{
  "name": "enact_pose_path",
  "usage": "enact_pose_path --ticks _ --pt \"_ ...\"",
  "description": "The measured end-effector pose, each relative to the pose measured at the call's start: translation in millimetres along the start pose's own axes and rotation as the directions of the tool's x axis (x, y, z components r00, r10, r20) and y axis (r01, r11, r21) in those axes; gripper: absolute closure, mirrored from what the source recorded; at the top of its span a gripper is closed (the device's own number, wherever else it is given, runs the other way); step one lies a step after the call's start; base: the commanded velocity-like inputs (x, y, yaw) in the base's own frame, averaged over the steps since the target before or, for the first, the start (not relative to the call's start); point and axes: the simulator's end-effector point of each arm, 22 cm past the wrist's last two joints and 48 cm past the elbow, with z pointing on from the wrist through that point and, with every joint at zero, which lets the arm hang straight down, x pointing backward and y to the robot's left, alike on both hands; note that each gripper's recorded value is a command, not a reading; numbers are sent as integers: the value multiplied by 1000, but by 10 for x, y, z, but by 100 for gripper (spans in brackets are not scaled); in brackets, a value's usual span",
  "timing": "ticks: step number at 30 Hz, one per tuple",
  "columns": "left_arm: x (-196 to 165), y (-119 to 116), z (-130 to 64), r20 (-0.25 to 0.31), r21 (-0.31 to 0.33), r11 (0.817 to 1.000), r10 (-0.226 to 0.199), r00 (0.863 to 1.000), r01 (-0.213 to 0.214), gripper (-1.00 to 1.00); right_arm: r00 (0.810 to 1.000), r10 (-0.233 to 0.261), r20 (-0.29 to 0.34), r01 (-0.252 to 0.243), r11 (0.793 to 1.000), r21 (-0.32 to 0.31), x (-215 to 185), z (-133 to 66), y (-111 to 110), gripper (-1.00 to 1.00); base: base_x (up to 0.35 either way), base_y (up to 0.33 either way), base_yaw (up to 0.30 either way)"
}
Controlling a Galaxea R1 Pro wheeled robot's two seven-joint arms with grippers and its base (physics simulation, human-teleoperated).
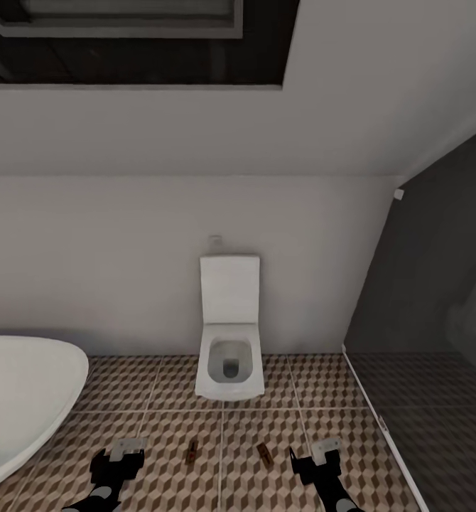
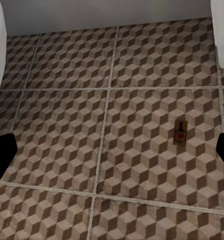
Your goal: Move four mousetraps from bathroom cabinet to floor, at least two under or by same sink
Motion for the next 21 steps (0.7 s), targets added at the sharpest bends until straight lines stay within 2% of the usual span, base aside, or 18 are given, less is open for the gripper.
enact_pose_path --ticks 21 --pt "-170 23 -40 33 -2 1000 -9 999 9 -100 999 -2 33 2 1000 8 -169 -25 -43 -100 0 0 0"
